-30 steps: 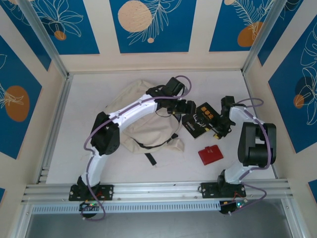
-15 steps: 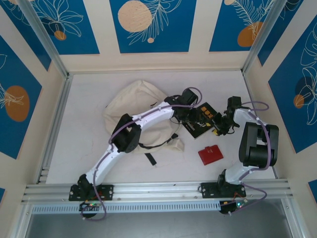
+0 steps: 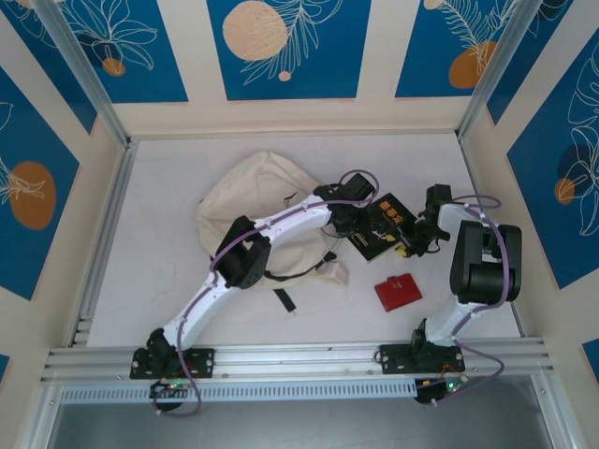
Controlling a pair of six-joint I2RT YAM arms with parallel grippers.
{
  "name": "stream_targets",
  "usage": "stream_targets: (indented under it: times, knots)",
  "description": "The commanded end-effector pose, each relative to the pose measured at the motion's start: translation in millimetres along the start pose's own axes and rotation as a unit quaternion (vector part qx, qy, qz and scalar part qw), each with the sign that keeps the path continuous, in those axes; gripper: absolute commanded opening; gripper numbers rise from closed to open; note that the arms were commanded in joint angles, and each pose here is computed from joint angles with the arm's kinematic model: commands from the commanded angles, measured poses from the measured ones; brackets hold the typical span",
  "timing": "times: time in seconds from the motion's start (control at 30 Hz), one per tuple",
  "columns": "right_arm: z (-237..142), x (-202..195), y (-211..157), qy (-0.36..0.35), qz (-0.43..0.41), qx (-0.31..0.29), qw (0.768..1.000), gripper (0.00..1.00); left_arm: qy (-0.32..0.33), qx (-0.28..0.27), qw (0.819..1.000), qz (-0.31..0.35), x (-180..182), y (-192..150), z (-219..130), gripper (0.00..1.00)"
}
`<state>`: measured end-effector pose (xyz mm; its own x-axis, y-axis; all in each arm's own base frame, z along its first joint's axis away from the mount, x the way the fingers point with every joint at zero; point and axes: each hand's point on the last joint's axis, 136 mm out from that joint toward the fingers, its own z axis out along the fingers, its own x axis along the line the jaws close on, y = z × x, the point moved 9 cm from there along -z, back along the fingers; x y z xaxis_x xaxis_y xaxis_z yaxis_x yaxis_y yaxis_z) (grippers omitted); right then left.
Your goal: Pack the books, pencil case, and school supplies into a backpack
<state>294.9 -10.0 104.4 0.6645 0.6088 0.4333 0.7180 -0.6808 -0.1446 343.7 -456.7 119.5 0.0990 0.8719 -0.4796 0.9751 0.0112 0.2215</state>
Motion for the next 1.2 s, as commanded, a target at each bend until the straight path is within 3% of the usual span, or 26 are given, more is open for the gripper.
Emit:
stream_targets:
  times: [0.0, 0.23, 0.47, 0.7, 0.97, 1.07, 1.17]
  knots:
    - [-1, 8, -4, 0.018, -0.008, 0.014, 1.0, 0.37, 0.046, 0.033, 0.998, -0.011, 14, -20, 24, 0.2]
    - [-14, 18, -7, 0.039, -0.017, 0.004, 0.999, 0.27, 0.056, 0.046, 0.997, -0.006, 17, -26, 29, 0.19]
    - [-29, 28, -13, 0.093, -0.04, -0.017, 0.995, 0.24, 0.055, 0.051, 0.997, -0.001, 17, -29, 32, 0.17]
    - [-24, 22, -16, 0.096, -0.032, -0.02, 0.995, 0.2, 0.053, 0.053, 0.997, 0.001, 17, -29, 32, 0.15]
    - [-24, 20, -15, 0.083, -0.026, -0.031, 0.996, 0.04, 0.037, 0.049, 0.998, 0.004, 12, -26, 29, 0.15]
    - [-36, 21, -16, 0.074, -0.033, -0.059, 0.995, 0.0, 0.006, 0.041, 0.999, 0.012, 0, -16, 13, 0.19]
    - [-52, 24, -18, 0.084, -0.051, -0.086, 0.991, 0.0, -0.043, 0.027, 0.998, 0.025, -18, 2, -20, 0.32]
